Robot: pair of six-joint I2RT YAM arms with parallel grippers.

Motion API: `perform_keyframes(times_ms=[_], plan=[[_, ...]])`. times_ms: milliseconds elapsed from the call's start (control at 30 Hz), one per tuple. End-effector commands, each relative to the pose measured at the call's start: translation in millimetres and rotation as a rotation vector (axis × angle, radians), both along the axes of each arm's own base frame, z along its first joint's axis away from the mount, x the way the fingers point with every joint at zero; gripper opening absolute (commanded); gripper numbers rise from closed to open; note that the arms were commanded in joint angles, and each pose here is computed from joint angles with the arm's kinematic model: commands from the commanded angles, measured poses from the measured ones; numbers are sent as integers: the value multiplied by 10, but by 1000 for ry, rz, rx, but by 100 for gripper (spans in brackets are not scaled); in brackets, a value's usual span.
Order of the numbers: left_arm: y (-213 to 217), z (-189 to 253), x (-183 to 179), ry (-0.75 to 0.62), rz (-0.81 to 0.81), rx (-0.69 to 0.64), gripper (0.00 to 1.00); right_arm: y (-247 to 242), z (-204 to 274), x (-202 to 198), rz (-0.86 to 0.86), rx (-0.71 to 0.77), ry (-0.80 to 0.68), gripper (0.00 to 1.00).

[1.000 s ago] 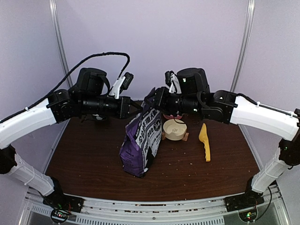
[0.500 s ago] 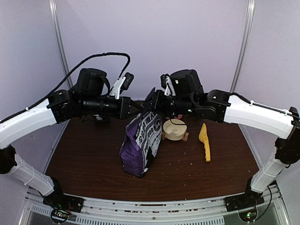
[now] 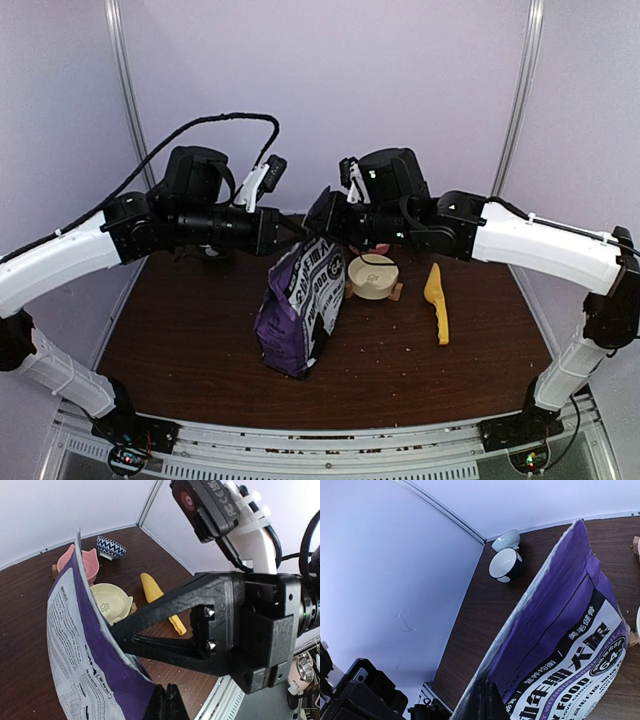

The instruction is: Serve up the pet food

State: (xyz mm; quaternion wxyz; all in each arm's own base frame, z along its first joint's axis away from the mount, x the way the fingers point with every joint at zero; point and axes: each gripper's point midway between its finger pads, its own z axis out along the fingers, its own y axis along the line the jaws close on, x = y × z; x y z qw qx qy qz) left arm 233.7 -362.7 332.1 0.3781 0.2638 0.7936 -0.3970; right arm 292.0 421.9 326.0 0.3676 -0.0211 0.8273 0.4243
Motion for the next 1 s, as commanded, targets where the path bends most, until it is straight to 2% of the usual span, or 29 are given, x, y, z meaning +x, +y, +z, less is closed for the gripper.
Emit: perform_keyframes(times_ms=[0, 300, 600, 633, 667, 800, 867, 967], plan=[[-76, 127, -89, -42, -52, -47, 0, 63, -155, 18, 23, -30, 5, 0], [450, 138, 196, -101, 240, 77, 0, 48, -221, -13, 31, -68, -32, 0], [414, 71, 246, -67, 252, 121, 0, 107, -269, -47, 51, -106, -52, 0], [384, 82, 250, -64, 245, 119, 2, 116, -262, -54, 55, -108, -55, 0], [354, 115, 253, -65, 237, 109, 13, 115, -261, -53, 56, -111, -57, 0], [256, 280, 282, -82, 221, 64, 41, 132, -250, -64, 63, -111, -63, 0], [208, 323, 304, -86, 214, 58, 50, 139, -253, -68, 66, -111, -63, 0], [180, 302, 341, -75, 219, 88, 59, 138, -245, -69, 64, -112, -65, 0]])
